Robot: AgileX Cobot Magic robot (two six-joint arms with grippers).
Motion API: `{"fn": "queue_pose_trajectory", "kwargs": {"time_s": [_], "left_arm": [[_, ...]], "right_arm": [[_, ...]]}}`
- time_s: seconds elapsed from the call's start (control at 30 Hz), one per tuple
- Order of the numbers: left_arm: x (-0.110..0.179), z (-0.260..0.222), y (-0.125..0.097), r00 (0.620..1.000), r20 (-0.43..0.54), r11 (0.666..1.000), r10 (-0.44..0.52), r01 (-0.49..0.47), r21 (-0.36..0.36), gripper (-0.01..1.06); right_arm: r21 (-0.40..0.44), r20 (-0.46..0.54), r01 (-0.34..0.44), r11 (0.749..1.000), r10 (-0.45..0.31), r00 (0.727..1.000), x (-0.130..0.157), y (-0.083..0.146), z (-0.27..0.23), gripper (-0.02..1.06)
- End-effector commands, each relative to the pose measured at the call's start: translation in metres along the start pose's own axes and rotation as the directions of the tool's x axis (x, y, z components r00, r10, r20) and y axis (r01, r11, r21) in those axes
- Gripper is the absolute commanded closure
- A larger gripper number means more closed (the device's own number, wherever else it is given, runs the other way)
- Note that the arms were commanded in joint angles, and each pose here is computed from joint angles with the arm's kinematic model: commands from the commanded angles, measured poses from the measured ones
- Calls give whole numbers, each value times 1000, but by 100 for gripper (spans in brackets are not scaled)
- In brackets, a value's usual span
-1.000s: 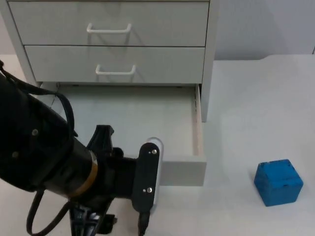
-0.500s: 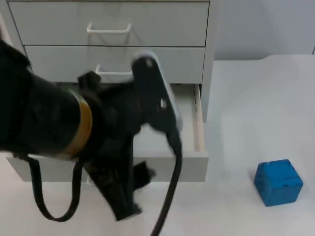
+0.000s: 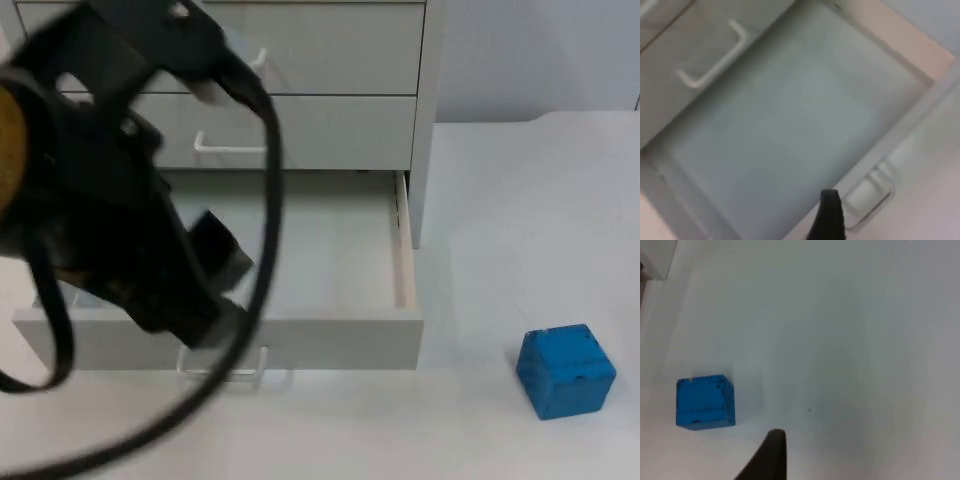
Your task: Open the drawer with the left hand, place the block into the drawer with the right hand, then close the drawer with the left hand.
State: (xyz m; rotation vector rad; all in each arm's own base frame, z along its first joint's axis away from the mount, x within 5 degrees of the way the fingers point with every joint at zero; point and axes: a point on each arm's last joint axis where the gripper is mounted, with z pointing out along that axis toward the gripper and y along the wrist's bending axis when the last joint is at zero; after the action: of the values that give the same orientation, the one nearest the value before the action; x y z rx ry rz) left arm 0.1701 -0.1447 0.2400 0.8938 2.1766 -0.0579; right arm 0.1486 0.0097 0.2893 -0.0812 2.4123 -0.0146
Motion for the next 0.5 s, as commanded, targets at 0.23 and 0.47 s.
{"fn": "queue_pose_trajectory", "kwargs": {"time_s": [0.23,0.47], "left_arm": [[20,-35,86,924,84,894,-372,381,-236,37],[56,-65,132,714,170,642,-680,691,-333,37]], "right_arm": [[-5,-1,-7,1000,7,1000,1,0,0,0],[-8,1,-10,1000,10,1000,1,0,0,0]]}}
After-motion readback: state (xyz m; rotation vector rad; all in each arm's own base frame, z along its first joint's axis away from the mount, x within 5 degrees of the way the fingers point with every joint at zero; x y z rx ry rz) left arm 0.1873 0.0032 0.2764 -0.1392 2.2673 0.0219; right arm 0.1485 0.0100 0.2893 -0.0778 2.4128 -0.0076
